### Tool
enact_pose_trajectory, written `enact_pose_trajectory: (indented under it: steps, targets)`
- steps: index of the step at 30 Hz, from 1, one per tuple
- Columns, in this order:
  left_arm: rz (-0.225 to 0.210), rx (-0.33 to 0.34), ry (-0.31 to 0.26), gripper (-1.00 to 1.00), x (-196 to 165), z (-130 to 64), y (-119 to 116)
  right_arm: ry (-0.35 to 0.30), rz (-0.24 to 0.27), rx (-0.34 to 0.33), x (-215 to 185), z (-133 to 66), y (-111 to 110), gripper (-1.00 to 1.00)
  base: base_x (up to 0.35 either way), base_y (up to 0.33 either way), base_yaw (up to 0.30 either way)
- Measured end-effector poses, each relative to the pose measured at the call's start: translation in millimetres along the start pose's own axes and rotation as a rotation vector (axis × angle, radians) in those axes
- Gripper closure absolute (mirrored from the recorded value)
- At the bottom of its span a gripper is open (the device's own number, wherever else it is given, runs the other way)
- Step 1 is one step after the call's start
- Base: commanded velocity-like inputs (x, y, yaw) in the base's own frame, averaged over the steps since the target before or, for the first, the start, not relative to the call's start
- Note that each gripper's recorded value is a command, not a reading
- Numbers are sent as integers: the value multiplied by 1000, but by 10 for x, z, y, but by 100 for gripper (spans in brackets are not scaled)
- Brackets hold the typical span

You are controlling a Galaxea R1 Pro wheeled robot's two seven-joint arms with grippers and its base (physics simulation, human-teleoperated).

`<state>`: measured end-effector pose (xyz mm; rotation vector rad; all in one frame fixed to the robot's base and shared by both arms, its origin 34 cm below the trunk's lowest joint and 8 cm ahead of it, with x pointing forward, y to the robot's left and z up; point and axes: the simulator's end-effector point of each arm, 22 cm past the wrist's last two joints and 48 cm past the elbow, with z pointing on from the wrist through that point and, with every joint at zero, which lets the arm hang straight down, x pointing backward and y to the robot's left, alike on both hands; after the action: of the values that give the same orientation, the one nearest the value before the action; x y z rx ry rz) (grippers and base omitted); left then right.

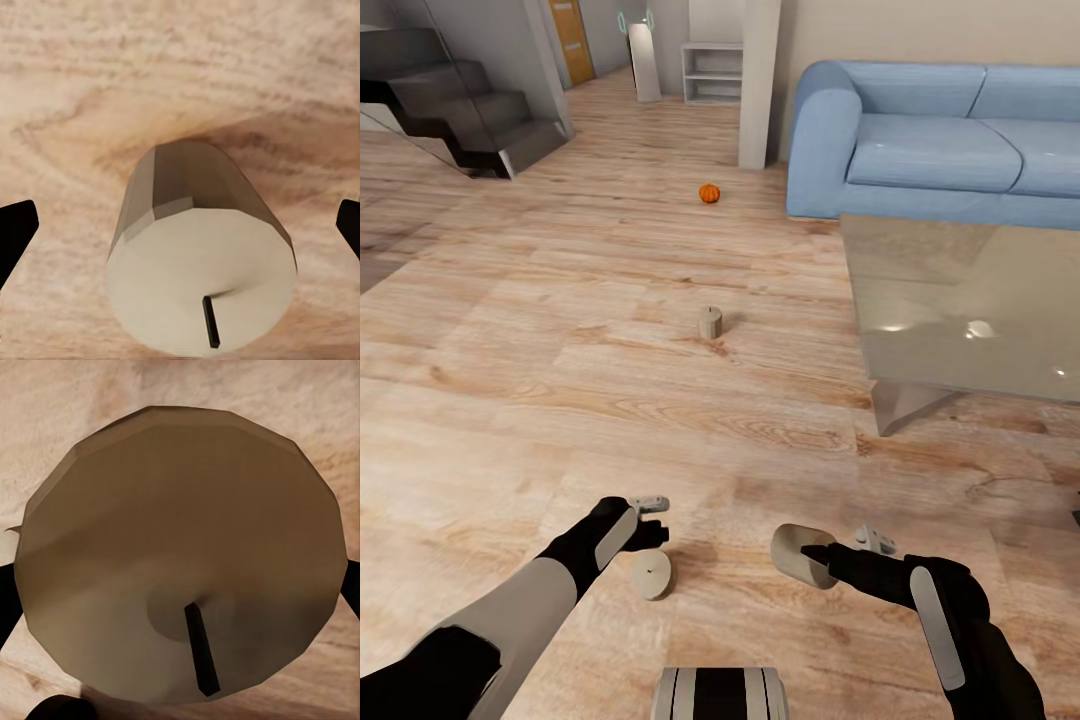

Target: Place each of the two pumpkins and all three candles from the living room inside a cabinet in the living room (use any cabinet), then make sure every cabinet is closed, and position the cauldron so it is next to a table in the living room.

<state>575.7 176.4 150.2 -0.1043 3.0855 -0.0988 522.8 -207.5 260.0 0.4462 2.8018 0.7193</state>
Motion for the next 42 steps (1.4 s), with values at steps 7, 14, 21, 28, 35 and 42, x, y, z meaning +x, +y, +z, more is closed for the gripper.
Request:
enact_pose_trajectory:
  steps: [7,14,21,28,35,42]
  targets:
    - [4,-1,26,-100,62,4,5,0,0,0,0,1,1,100,0,0,0]
    - [9,3,39,-100,86,-2,-19,0,0,0,0,0,1,100,0,0,0]
    - [14,13,60,-100,161,54,-110,10,4,6,35,41,-39,100,0,0,0]
    - [15,13,60,-100,162,53,-119,11,5,5,36,41,-37,100,0,0,0]
    - [14,11,68,-100,194,93,-112,17,8,9,58,67,-65,100,0,0,0]
    - [14,9,72,-100,210,114,-98,20,11,8,69,80,-71,100,0,0,0]
